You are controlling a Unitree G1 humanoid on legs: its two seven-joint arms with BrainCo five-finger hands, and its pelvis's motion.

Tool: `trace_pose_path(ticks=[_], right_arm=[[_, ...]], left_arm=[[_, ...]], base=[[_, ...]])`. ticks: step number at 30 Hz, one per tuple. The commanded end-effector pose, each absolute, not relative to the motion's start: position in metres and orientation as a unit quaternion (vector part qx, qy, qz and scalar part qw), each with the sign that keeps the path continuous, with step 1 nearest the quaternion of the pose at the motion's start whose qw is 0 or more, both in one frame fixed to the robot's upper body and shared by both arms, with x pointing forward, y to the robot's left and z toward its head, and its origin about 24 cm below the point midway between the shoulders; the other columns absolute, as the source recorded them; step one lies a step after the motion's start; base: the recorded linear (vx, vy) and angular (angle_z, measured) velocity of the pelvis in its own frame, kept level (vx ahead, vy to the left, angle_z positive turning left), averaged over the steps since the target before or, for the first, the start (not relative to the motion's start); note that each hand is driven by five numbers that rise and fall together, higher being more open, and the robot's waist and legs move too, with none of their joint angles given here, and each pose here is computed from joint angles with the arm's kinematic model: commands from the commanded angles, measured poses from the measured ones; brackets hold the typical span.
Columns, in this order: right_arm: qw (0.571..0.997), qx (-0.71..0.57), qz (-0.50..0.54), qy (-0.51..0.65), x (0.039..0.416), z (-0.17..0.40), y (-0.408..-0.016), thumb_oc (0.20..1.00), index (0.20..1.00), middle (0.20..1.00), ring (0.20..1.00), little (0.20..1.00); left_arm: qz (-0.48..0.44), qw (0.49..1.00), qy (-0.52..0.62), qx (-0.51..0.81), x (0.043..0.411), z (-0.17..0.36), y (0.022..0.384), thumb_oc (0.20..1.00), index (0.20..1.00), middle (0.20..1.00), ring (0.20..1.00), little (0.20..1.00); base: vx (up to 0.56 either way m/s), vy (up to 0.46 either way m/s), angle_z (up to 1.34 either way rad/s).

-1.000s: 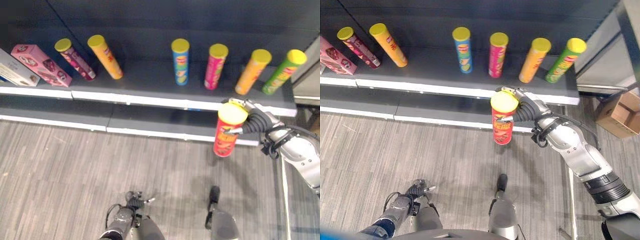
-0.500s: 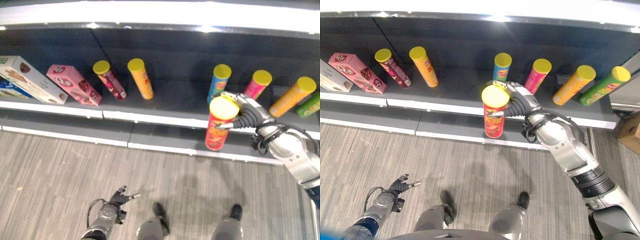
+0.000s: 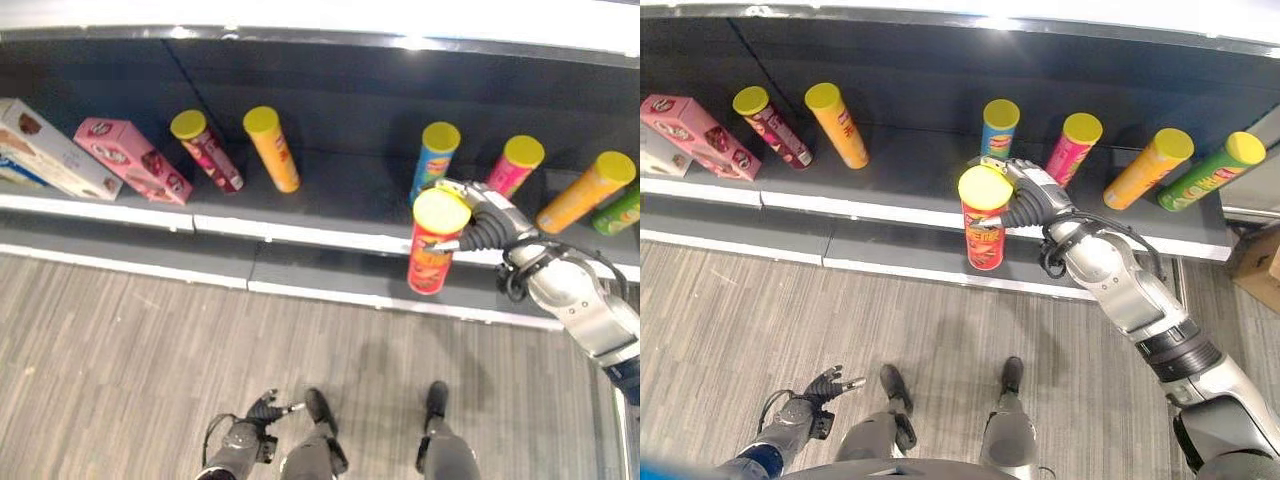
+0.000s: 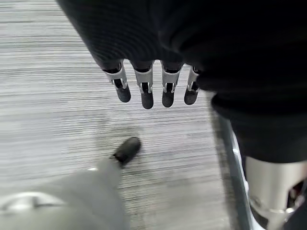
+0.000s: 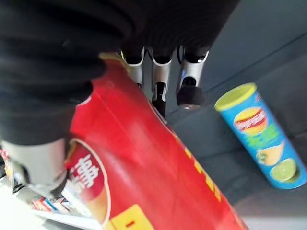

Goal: Put the goods on the table back onto the shelves and tidy them up.

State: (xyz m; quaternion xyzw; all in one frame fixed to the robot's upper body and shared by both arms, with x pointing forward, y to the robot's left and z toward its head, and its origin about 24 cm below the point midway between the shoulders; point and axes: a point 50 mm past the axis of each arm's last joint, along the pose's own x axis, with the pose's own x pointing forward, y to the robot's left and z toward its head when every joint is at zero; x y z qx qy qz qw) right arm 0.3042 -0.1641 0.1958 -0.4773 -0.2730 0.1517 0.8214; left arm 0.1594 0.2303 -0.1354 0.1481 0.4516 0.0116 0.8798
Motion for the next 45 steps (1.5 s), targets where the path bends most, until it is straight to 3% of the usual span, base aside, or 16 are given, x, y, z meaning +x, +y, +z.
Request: trace_pose_path(ticks=[1, 7, 12, 26, 45], right_arm=[[0.79, -0.465, 0.1, -0.386, 0.306, 0.244, -0.144, 0.2, 0.2, 0.2, 0.2, 0.2], [0.778, -0.487, 0.038, -0.394, 0.326, 0.258, -0.144, 0.2, 0.2, 0.2, 0.2, 0.2], [0.765, -0.501, -0.081, -0.397, 0.356, 0.291, -0.157, 0.2, 0.2, 0.2, 0.2, 0.2], [0.758, -0.465, -0.27, -0.37, 0.383, 0.338, -0.197, 0.2, 0.2, 0.2, 0.2, 0.2], [0.739, -0.488, -0.323, -0.335, 0.389, 0.347, -0.217, 0.2, 0.2, 0.2, 0.2, 0.2]], left_arm=[[0.036, 0.878, 0.447, 0.168, 0.162, -0.13, 0.249, 1.0, 1.0, 1.0, 1.0, 1.0], [0.046, 0.875, 0.456, 0.157, 0.152, -0.133, 0.25, 1.0, 1.0, 1.0, 1.0, 1.0], [0.043, 0.887, 0.433, 0.157, 0.155, -0.129, 0.248, 1.0, 1.0, 1.0, 1.0, 1.0], [0.035, 0.895, 0.413, 0.164, 0.155, -0.128, 0.24, 1.0, 1.0, 1.0, 1.0, 1.0], [0.024, 0.91, 0.381, 0.163, 0.168, -0.122, 0.228, 1.0, 1.0, 1.0, 1.0, 1.0]], base=[[0.06, -0.083, 0.19], [0.05, -0.078, 0.19], [0.02, -0.078, 0.15], [0.03, -0.036, 0.18], [0.0, -0.002, 0.0]])
